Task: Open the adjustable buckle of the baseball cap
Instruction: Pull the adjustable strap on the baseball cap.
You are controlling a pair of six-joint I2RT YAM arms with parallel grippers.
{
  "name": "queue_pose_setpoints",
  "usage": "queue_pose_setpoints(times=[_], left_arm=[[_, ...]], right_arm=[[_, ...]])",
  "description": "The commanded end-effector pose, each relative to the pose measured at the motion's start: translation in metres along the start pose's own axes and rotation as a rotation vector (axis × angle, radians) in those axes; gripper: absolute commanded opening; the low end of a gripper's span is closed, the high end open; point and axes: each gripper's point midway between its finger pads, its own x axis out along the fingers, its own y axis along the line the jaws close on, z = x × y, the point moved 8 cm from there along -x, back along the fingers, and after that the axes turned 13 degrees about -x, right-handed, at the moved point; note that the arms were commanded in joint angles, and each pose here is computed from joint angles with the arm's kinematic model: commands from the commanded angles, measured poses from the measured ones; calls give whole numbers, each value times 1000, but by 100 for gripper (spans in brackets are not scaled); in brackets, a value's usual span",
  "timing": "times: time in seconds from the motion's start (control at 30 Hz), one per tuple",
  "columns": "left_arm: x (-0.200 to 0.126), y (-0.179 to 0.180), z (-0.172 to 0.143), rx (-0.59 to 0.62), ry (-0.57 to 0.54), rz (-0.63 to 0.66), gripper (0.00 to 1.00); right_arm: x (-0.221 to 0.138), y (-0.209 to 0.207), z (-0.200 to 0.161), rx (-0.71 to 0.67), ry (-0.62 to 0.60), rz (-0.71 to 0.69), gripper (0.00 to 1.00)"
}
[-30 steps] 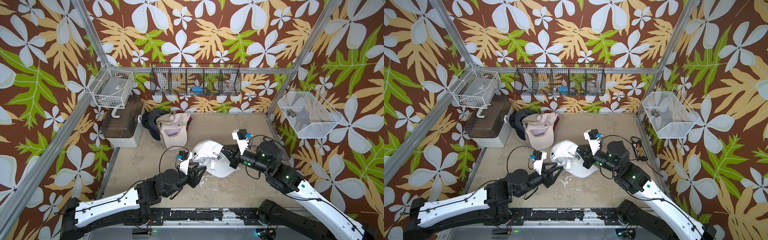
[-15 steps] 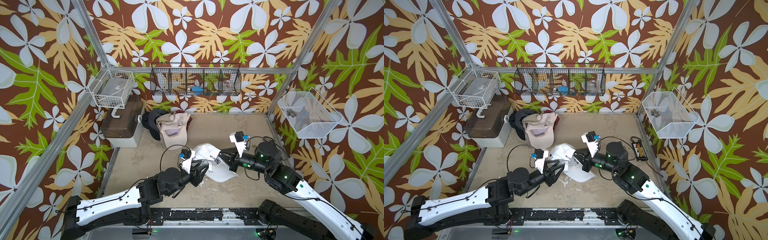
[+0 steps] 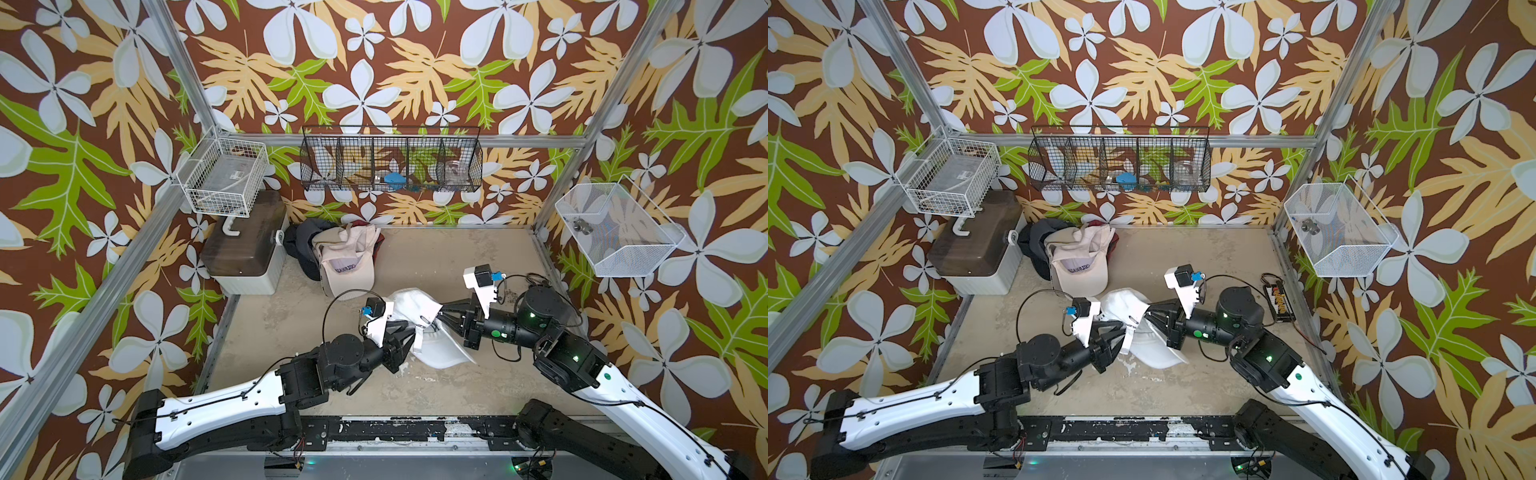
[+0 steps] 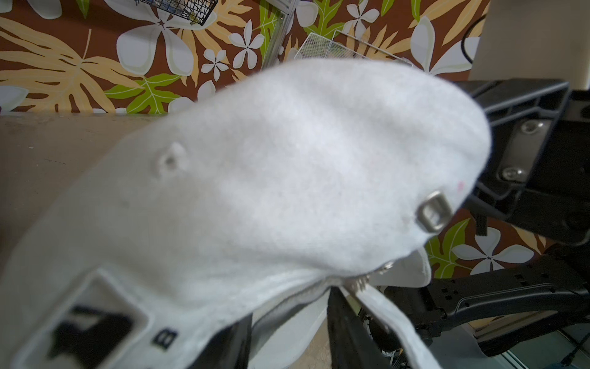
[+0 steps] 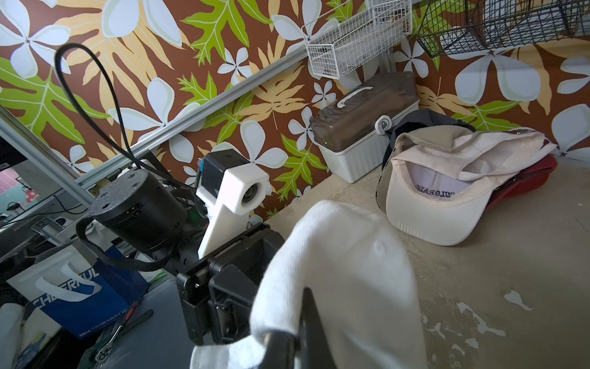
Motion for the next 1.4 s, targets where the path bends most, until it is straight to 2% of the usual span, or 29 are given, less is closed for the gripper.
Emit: queue_pose_setpoints(times=[0.0, 0.37, 0.47, 0.7, 0.97, 1.1, 1.37], left_arm=[[-3, -7, 8, -7, -34, -39, 37], [-2, -16, 6, -6, -9, -118, 19], [-1, -20, 3, 2, 22, -152, 19], [0, -19, -5, 15, 69, -180, 27], [-2, -20, -4, 22, 60, -186, 27], [-2, -21, -4, 24, 60, -197, 22], [-3, -23, -4, 24, 69, -220, 3]], right_arm=[[-1, 6, 6, -8, -37, 58, 0], [-1, 8, 1, 17, -49, 86, 0], [0, 7, 2, 19, -48, 86, 0], [-1, 11, 7, 9, -52, 108, 0], [1, 13, 5, 20, -47, 152, 0], [1, 15, 5, 31, -57, 184, 0], [0, 17, 8, 29, -70, 201, 0]])
